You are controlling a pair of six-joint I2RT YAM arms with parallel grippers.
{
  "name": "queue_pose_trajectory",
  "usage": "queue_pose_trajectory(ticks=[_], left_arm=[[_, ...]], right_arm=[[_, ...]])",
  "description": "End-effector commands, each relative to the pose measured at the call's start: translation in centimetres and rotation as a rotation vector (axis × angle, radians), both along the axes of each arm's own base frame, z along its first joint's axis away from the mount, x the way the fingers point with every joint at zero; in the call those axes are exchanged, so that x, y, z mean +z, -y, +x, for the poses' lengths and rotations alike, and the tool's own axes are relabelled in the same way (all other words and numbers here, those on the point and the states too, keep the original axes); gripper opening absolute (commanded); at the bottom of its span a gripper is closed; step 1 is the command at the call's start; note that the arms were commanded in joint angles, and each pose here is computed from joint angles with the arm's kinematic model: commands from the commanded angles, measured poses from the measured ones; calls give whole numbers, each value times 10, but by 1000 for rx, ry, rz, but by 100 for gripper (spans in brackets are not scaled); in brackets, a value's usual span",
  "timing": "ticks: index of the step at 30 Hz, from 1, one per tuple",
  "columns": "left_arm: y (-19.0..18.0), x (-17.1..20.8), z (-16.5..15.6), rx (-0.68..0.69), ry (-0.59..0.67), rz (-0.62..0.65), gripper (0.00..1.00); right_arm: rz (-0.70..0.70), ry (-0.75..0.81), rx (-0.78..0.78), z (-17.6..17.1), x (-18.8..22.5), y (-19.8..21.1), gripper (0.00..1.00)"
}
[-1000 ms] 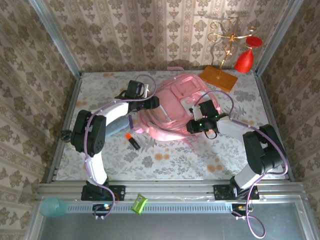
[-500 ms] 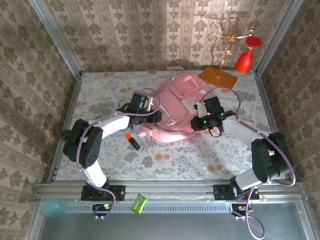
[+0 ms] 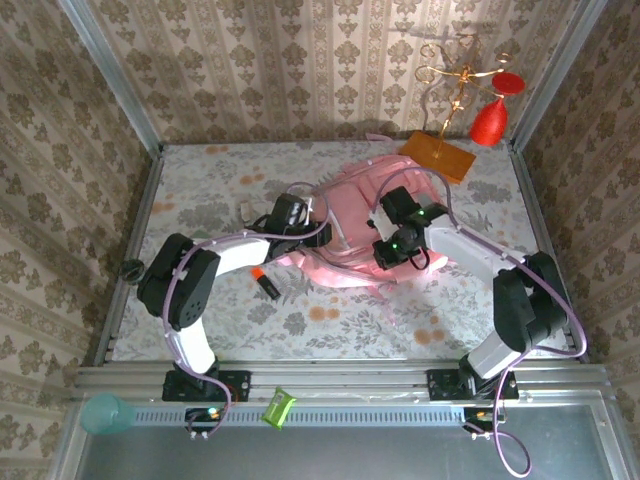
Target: Pack books, pencil case, and school supplies into a backpack
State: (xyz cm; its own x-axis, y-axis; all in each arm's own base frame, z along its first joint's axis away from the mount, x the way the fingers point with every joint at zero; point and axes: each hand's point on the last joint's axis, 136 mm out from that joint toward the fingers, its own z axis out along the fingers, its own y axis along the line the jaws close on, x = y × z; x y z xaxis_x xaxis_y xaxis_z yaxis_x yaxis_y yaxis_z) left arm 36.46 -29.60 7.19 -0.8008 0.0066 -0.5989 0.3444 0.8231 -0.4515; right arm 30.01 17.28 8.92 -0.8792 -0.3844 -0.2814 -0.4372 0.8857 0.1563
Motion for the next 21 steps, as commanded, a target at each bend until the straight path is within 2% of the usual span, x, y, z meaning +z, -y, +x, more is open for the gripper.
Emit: queue_pose_trajectory(ticks=[1,11,17,21], left_arm=[[-10,-50,-31,5,-159,75,54],[6,-63,-45,24,-176,33,49],[13,-64,-54,47,-165,17,47],[14,-60,-53,71,-151,-16,47]], right_arm=[[-70,-14,21,4,-5,9,8],[358,-28,-26,-3,20,-70,4],[439,-53,-7,3,14,-119,4],[556,-11,-59,21,24,-140,3]])
